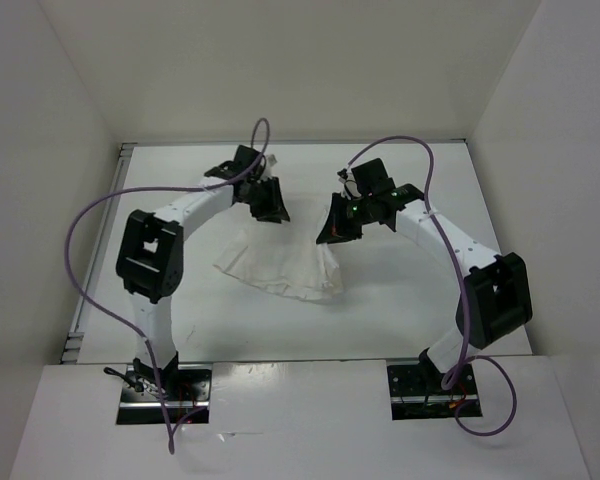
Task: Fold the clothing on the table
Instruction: Fold the skirt
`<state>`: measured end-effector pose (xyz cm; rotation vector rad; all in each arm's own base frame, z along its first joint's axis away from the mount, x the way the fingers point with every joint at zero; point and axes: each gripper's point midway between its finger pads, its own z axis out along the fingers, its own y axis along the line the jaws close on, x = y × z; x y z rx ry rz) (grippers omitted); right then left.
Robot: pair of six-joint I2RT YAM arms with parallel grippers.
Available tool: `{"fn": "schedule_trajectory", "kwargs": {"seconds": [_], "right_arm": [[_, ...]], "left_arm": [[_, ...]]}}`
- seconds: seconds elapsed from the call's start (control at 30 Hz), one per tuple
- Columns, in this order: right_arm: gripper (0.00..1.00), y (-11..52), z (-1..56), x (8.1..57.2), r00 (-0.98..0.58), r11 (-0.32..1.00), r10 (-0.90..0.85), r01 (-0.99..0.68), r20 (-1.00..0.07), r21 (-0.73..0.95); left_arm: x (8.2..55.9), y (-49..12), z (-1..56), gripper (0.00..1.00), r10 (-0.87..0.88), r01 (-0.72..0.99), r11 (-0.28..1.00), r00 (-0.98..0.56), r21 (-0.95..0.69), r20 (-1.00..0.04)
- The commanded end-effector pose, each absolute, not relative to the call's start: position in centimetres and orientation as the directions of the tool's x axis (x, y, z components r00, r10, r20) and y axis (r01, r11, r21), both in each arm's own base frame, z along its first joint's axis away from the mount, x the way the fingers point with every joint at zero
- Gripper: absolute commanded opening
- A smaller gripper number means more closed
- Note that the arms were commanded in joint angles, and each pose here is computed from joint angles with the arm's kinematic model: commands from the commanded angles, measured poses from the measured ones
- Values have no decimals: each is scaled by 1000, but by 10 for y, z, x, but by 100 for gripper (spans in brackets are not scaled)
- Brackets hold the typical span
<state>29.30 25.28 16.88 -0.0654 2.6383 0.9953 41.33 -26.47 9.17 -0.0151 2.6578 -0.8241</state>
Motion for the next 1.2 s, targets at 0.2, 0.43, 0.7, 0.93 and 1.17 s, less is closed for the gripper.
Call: {"fn": "schedule_trajectory", "kwargs": {"seconds": [0.2, 0.43, 0.7, 0.93, 1.17], "right_arm": [[0, 257, 178, 304, -943, 761, 57, -172, -329, 626], [0, 261, 178, 315, -942, 766, 60, -169, -331, 620], [0, 266, 182, 323, -941, 758, 58, -177, -334, 628], [0, 275, 177, 322, -946, 753, 61, -165, -317, 637], [0, 306, 173, 329, -947, 732, 19, -205, -322, 649]], "left_arm": [[422, -95, 95, 14, -285, -209, 956, -838, -208, -465], [395, -56, 53, 6, -320, -321, 944, -853, -69, -411], [372, -91, 23, 4, -280, -255, 959, -911, -121, -302], [351, -145, 14, 4, -248, -188, 949, -941, -252, -233], [344, -179, 20, 4, -197, -120, 941, -955, -317, -222]]}}
